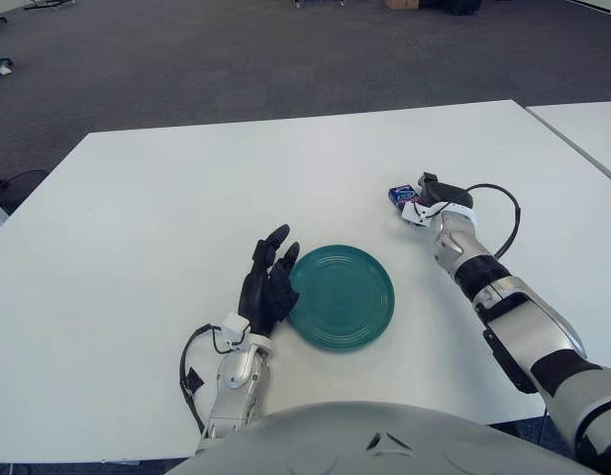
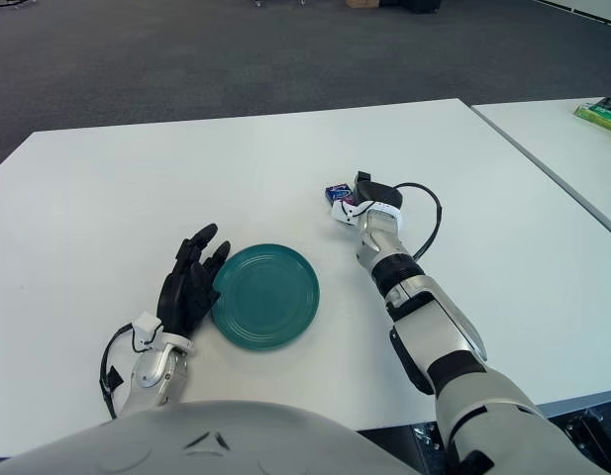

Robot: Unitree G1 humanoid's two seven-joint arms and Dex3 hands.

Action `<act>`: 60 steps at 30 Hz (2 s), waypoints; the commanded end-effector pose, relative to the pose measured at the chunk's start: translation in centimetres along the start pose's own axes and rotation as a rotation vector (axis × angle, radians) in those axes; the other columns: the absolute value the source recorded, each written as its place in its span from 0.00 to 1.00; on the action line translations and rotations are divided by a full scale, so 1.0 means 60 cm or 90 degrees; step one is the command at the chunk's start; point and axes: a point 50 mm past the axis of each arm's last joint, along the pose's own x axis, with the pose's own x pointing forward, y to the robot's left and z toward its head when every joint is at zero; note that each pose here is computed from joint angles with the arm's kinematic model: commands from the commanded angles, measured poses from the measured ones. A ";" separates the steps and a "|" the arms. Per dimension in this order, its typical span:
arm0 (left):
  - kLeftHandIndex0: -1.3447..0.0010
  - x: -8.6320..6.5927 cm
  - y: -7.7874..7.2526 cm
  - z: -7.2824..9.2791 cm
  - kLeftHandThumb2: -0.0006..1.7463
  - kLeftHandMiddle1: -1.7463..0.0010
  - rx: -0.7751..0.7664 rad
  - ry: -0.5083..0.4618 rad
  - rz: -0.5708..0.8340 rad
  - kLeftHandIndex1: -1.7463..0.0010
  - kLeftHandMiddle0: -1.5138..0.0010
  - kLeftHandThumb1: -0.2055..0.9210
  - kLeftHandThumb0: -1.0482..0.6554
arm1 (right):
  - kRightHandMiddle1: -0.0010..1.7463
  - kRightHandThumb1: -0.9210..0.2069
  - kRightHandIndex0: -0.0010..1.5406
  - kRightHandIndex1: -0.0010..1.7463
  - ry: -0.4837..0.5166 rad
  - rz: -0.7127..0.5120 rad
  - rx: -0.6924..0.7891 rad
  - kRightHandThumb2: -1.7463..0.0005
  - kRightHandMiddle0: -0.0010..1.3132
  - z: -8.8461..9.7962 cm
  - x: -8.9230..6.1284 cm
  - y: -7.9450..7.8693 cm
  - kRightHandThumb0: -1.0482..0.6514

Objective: Put the gum into the plate.

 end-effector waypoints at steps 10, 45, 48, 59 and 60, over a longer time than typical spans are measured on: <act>0.89 -0.002 -0.009 -0.020 0.57 1.00 -0.010 0.031 0.003 0.59 0.66 1.00 0.06 | 0.29 0.00 0.21 0.00 0.016 0.033 -0.047 0.51 0.00 -0.012 -0.003 0.025 0.19; 0.87 -0.003 -0.021 -0.015 0.54 0.99 -0.034 0.019 0.020 0.58 0.64 1.00 0.07 | 0.47 0.00 0.37 0.03 -0.021 0.057 -0.161 0.49 0.07 0.007 0.001 0.035 0.20; 0.87 -0.002 -0.022 -0.015 0.54 0.99 -0.043 0.022 0.021 0.58 0.64 1.00 0.08 | 0.51 0.00 0.39 0.03 -0.025 0.052 -0.170 0.48 0.11 0.008 0.001 0.035 0.21; 0.90 0.000 -0.025 -0.016 0.55 1.00 -0.035 0.016 0.020 0.59 0.66 1.00 0.07 | 0.67 0.00 0.45 0.05 -0.040 0.020 -0.188 0.49 0.23 0.013 0.002 0.030 0.24; 0.90 0.001 -0.026 -0.016 0.55 1.00 -0.037 0.015 0.021 0.59 0.66 1.00 0.07 | 0.69 0.00 0.45 0.06 -0.042 0.019 -0.191 0.49 0.24 0.013 0.002 0.029 0.25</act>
